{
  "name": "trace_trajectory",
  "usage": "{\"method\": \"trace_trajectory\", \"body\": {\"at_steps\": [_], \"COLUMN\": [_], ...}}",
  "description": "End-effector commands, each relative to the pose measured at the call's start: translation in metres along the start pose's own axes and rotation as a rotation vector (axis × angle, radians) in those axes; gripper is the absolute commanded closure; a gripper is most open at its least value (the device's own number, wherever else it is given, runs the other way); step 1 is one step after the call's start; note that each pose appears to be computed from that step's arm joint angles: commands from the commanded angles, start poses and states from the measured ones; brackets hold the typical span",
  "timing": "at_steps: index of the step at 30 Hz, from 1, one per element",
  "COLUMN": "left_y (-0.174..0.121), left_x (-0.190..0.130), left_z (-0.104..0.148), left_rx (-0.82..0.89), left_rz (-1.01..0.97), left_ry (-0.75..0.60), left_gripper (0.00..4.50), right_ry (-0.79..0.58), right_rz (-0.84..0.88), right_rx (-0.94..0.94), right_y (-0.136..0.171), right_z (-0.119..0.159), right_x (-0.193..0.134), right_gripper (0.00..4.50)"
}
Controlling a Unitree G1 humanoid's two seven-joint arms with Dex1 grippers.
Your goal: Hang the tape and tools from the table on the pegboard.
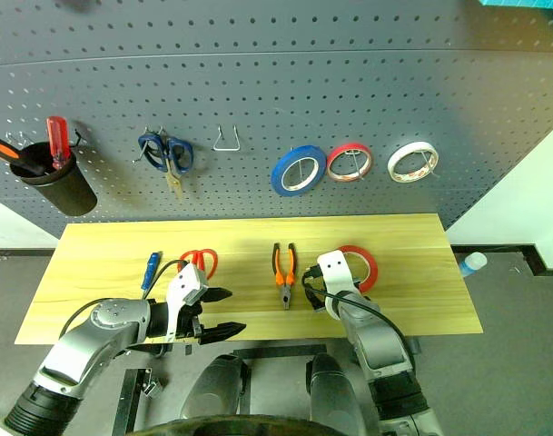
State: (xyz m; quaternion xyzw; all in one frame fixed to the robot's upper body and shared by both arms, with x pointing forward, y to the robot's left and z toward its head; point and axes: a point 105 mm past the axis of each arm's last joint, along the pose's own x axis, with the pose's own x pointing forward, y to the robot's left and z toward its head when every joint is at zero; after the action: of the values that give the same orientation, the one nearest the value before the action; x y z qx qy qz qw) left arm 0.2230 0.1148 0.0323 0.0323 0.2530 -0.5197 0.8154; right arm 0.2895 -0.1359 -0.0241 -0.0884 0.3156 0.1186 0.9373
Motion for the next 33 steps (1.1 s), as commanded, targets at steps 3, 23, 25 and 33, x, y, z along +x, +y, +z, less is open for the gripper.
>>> {"method": "trace_trajectory", "body": {"at_steps": [3, 23, 25, 33], "left_y": [-0.003, -0.007, -0.008, -0.012], "left_x": [-0.003, -0.008, -0.009, -0.009], "left_z": [0.007, 0.008, 0.009, 0.013], "left_rx": [0.016, 0.004, 0.004, 0.008], "left_rz": [-0.007, -0.015, -0.016, -0.02], "left_ry": [-0.019, -0.012, -0.013, -0.017], "left_gripper": [0.02, 0.02, 0.02, 0.02], "right_ry": [-0.064, -0.009, 0.012, 0.128], "right_rz": [-0.033, -0.049, -0.036, -0.003], "right_rx": [0.0, 0.013, 0.011, 0.001], "right_y": [-0.007, -0.014, -0.012, -0.006], "right_z": [0.016, 0.008, 0.004, -0.022], "right_x": [-0.003, 0.006, 0.007, 0.013], "right_gripper": [0.0, 0.0, 0.0, 0.0]}}
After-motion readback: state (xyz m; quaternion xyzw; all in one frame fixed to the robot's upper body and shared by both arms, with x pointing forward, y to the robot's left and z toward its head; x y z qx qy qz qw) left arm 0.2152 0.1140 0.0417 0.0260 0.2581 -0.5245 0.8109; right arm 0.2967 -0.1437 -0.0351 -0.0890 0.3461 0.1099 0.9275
